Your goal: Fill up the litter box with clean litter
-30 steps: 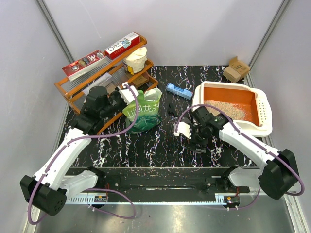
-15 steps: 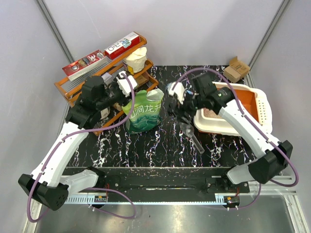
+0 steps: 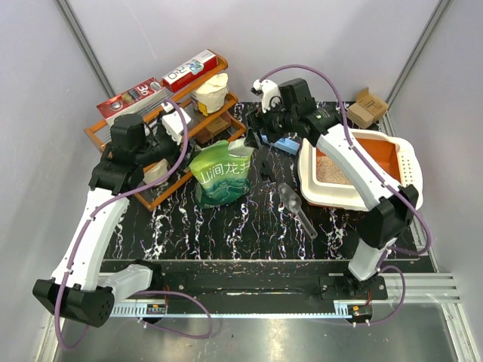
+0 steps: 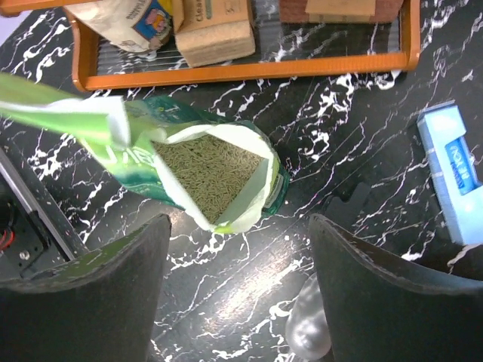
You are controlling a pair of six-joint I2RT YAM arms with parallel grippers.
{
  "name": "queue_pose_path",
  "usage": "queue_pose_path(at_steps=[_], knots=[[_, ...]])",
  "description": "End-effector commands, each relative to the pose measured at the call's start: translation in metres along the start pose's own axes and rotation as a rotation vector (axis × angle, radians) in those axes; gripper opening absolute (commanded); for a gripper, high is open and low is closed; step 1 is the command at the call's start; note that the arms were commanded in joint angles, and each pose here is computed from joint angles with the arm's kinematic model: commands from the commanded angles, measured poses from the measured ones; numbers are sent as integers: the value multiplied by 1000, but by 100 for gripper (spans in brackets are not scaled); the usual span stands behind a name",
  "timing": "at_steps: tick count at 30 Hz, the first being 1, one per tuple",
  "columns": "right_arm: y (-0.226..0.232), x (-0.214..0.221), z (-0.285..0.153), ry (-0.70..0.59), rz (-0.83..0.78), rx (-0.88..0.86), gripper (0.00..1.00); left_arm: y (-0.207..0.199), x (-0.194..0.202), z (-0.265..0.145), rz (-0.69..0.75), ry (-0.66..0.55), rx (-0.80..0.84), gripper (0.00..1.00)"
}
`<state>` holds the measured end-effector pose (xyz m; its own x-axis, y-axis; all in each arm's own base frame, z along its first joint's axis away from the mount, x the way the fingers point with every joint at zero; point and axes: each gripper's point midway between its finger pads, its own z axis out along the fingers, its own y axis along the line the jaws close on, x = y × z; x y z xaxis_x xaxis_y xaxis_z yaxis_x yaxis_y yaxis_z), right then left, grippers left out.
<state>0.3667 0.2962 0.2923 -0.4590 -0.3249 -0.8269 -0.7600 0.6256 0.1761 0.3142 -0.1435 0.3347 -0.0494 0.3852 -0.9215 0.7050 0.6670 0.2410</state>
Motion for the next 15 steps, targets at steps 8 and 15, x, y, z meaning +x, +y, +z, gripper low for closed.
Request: queue_pose_path(at_steps=[8, 15], knots=[[-24, 16, 48, 82, 163, 85, 72, -20, 20, 14, 23, -3, 140, 73], [-15, 20, 57, 102, 165, 48, 48, -15, 22, 22, 54, -1, 145, 67]])
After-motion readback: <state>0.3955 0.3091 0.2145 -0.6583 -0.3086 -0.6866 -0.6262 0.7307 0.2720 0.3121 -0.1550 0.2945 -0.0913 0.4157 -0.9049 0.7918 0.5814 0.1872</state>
